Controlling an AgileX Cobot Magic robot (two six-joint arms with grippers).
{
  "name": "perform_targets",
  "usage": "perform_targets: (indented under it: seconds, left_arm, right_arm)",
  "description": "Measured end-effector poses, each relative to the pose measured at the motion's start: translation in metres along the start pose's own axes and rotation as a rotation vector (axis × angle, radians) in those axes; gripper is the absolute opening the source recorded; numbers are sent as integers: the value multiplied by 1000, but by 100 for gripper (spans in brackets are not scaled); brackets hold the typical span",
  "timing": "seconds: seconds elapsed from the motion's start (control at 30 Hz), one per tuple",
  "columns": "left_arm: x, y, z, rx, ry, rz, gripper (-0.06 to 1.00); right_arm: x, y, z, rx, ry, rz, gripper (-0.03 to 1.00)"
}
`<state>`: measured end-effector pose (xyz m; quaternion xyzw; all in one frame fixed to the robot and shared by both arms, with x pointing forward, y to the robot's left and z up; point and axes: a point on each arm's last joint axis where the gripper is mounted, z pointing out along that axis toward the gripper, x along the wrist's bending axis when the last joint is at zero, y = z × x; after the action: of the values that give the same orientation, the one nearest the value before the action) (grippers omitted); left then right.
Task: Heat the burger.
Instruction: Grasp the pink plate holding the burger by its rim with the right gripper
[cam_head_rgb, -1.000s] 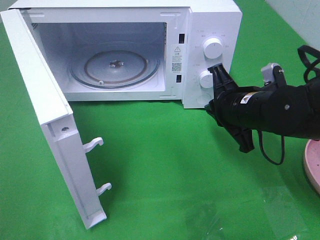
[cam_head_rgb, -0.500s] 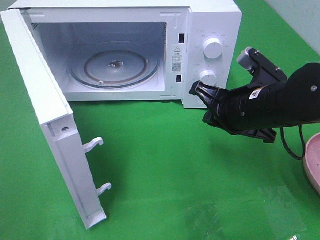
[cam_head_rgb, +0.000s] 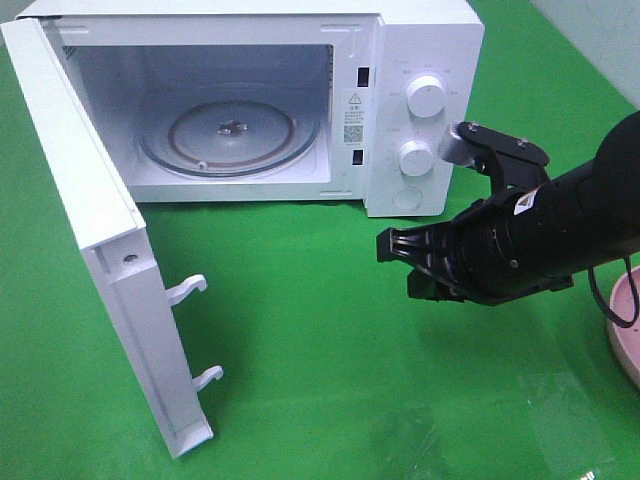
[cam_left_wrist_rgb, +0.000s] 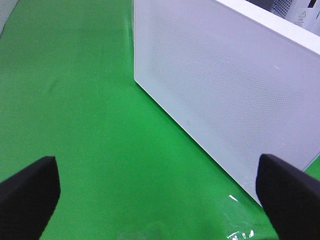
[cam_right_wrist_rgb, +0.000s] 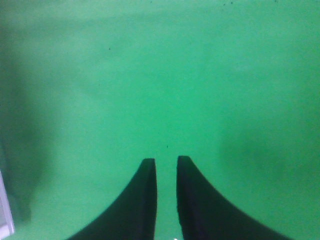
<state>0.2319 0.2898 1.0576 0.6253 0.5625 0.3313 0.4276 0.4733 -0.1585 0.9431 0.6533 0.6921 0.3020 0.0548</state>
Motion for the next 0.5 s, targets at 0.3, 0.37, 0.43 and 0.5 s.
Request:
perform_targets:
  seconds: [0.3, 0.37, 0.43, 0.5]
  left_arm:
    - [0, 0, 0, 0, 0, 0, 99]
    - [0, 0, 0, 0, 0, 0, 99]
    - [0, 0, 0, 0, 0, 0, 99]
    - [0, 0, 0, 0, 0, 0, 99]
  right_arm:
    - [-5, -14, -15, 169, -48, -237, 28]
    - [-5, -14, -20, 171, -56, -264, 31]
    - [-5, -14, -26, 164, -58, -283, 33]
    - [-5, -13, -32, 162, -62, -296, 34]
